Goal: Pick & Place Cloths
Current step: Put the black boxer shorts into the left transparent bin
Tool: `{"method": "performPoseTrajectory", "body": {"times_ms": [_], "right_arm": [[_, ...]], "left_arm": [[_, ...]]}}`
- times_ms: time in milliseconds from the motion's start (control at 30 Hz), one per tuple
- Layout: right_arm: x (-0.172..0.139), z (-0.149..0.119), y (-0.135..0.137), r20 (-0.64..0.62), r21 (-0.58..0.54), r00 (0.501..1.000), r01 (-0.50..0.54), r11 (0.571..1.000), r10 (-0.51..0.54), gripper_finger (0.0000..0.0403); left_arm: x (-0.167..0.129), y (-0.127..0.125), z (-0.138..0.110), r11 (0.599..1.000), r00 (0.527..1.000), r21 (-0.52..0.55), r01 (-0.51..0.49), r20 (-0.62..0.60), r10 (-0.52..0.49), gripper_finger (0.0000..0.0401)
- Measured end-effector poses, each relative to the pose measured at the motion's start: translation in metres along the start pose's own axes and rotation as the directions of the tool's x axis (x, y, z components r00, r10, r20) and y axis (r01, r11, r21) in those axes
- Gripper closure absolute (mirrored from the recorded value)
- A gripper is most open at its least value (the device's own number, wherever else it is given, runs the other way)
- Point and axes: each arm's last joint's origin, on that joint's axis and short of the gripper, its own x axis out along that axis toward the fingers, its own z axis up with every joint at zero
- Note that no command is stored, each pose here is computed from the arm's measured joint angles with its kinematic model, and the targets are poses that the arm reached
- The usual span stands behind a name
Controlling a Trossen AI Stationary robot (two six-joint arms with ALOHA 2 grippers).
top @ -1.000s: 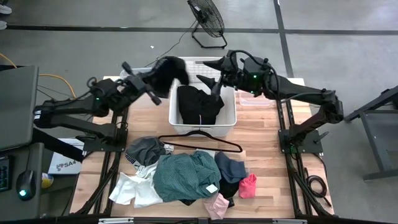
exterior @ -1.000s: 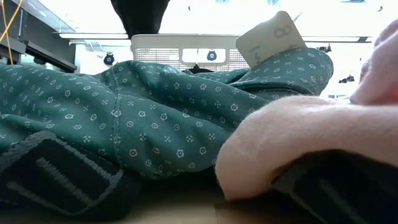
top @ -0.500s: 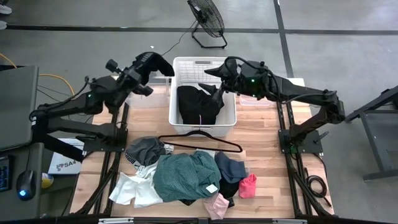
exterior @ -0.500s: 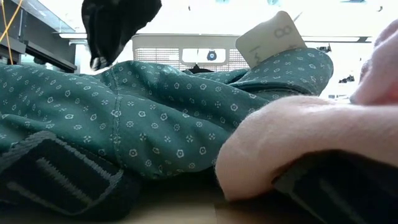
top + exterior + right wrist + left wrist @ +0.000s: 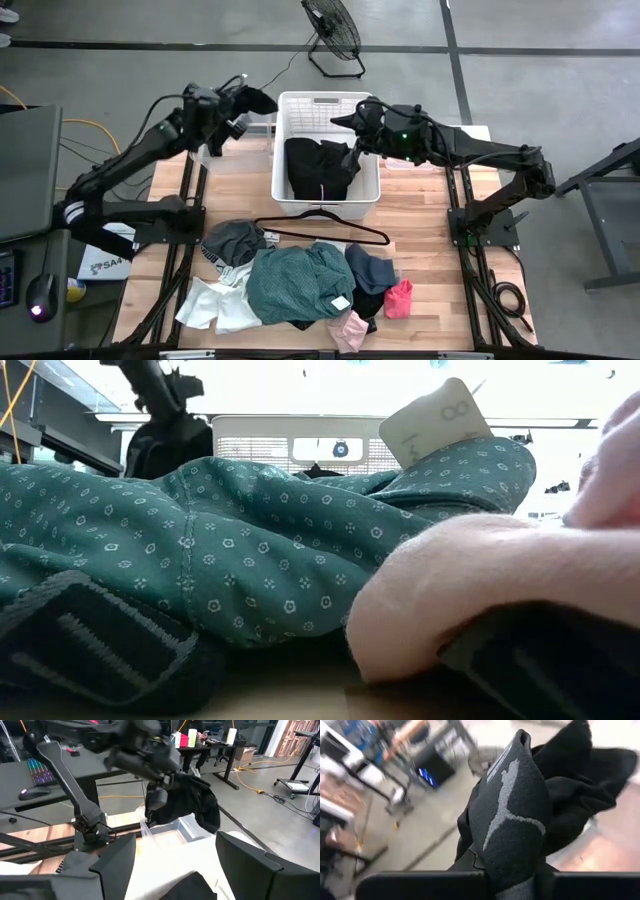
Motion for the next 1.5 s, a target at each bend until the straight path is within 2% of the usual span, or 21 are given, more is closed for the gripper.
{"method": "performPoseTrajectory", "body": {"times_ms": [167, 367, 667, 867, 1167, 1500], "right_arm": [[0.000, -0.001, 0.000, -0.005, -0.001, 1.000, -0.001, 1.000, 0.001, 0.0137], [0.000, -0.001, 0.000, -0.006, -0.001, 1.000, -0.001, 1.000, 0.001, 0.0137], [0.000, -0.001, 0.000, -0.011, 0.016, 1.000, -0.002, 1.000, 0.002, 0.0137], [0.000, -0.002, 0.000, -0.016, 0.019, 1.000, -0.001, 1.000, 0.001, 0.0137], [0.000, -0.003, 0.000, -0.024, 0.018, 1.000, -0.001, 1.000, 0.001, 0.0137], [0.000, -0.005, 0.000, -0.051, 0.025, 0.999, 0.001, 1.000, 0.000, 0.0137]], "left_arm": [[0.028, 0.000, -0.016, 0.996, 0.984, -0.028, 0.082, -0.155, -0.086, 0.0398], [0.039, -0.005, -0.032, 0.968, 0.926, -0.134, 0.213, -0.287, -0.244, 0.0398], [0.036, -0.006, -0.049, 0.947, 0.849, -0.258, 0.194, -0.440, -0.293, 0.0398], [0.045, -0.011, -0.050, 0.934, 0.826, -0.298, 0.199, -0.462, -0.324, 0.0398], [0.083, -0.032, -0.056, 0.922, 0.772, -0.303, 0.239, -0.517, -0.370, 0.0399], [0.102, -0.039, -0.049, 0.914, 0.773, -0.316, 0.256, -0.500, -0.390, 0.0378]]}}
